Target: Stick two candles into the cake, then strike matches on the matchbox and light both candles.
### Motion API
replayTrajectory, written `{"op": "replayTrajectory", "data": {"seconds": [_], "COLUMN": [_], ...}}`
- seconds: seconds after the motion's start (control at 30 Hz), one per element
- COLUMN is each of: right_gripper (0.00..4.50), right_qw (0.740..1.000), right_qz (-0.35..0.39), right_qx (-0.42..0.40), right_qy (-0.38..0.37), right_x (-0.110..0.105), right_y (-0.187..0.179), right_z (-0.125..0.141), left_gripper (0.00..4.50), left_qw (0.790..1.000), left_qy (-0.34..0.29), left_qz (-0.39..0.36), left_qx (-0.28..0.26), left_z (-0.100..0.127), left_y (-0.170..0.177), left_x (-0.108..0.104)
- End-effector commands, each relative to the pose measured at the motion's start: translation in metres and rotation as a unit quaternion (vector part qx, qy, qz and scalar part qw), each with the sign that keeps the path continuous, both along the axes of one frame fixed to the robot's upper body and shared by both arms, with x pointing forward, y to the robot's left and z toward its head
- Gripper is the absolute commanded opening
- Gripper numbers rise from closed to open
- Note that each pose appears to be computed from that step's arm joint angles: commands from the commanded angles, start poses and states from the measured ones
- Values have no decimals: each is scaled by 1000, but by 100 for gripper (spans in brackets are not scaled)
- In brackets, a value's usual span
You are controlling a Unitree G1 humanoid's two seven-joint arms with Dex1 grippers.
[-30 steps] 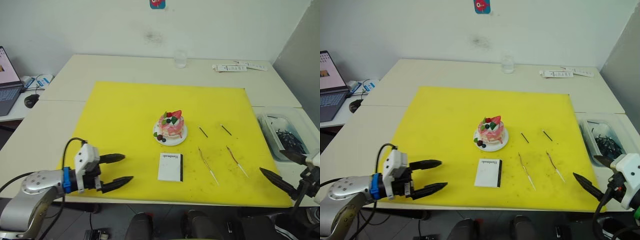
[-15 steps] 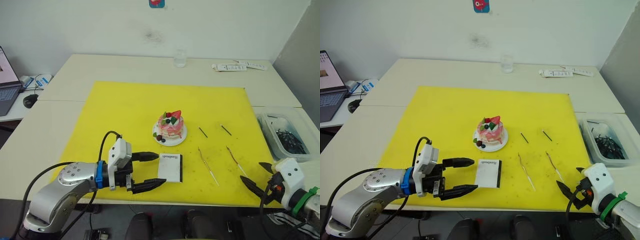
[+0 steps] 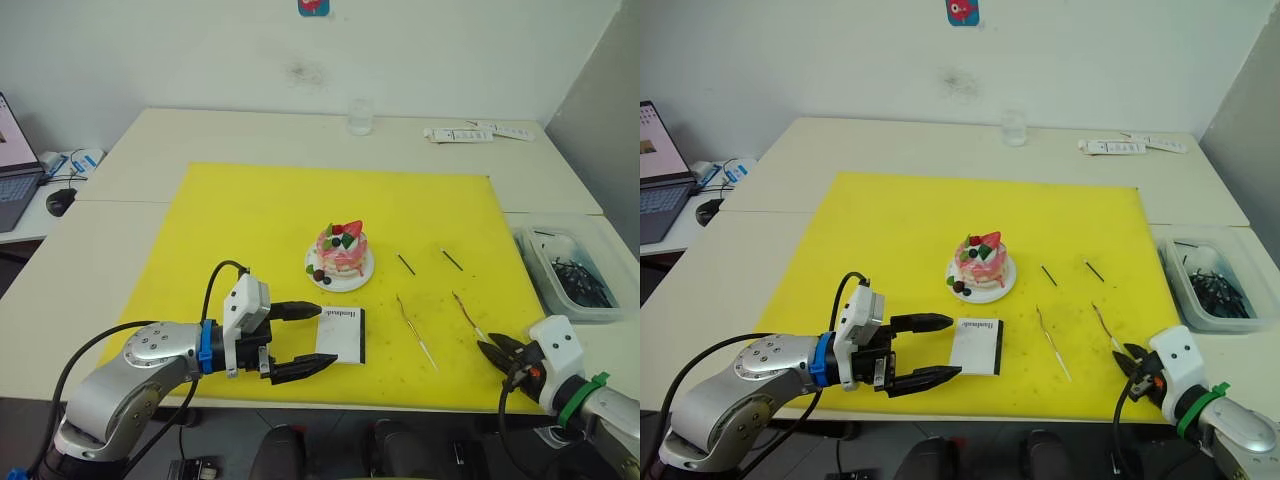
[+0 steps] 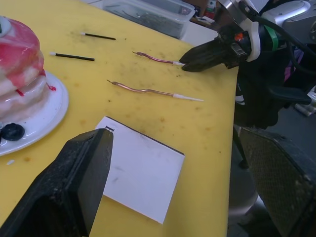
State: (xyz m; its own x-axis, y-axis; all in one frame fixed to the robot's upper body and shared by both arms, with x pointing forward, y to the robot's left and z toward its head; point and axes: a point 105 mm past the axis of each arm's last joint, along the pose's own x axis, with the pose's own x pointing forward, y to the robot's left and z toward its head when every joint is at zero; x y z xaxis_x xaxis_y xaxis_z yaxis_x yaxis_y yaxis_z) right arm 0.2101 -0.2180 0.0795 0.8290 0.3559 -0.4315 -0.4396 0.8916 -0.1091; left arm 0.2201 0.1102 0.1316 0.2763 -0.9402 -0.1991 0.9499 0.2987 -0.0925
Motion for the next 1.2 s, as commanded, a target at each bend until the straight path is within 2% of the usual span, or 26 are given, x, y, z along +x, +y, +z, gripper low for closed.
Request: {"op": "replayTrajectory", "data": {"seconds": [0.03, 0.2, 0.33, 0.53, 0.67, 0.8, 0.93, 1.2], "right_gripper": [6, 6, 6, 6, 6, 6, 6, 6], "right_qw": [1000, 999, 995, 969, 933, 904, 882, 866], "right_qz": [-2, 5, 20, 88, 163, 202, 222, 243], "right_qx": [1, 33, 73, 207, 314, 376, 415, 437], "right_qy": [-9, -26, -63, -98, -67, -24, 5, 29], "right_x": [0, -1, 1, 11, 8, 3, -1, -6], "right_y": [0, 3, 8, 45, 81, 101, 111, 123], "right_z": [7, 23, 51, 105, 130, 142, 151, 157], "left_gripper": [450, 450, 450, 450, 450, 450, 450, 450], "left_qw": [1000, 1000, 999, 986, 960, 938, 922, 914], "left_qy": [-19, -7, 29, 109, 162, 187, 201, 223], "left_qz": [-11, 7, 34, 1, -39, -76, -86, -84], "left_qx": [-5, -8, -30, -127, -224, -282, -321, -329], "left_z": [9, 8, 13, 42, 76, 100, 113, 109], "left_y": [-7, -6, -11, -27, -40, -54, -66, -74], "left_x": [-3, -1, 7, 9, 12, 11, 12, 11]}}
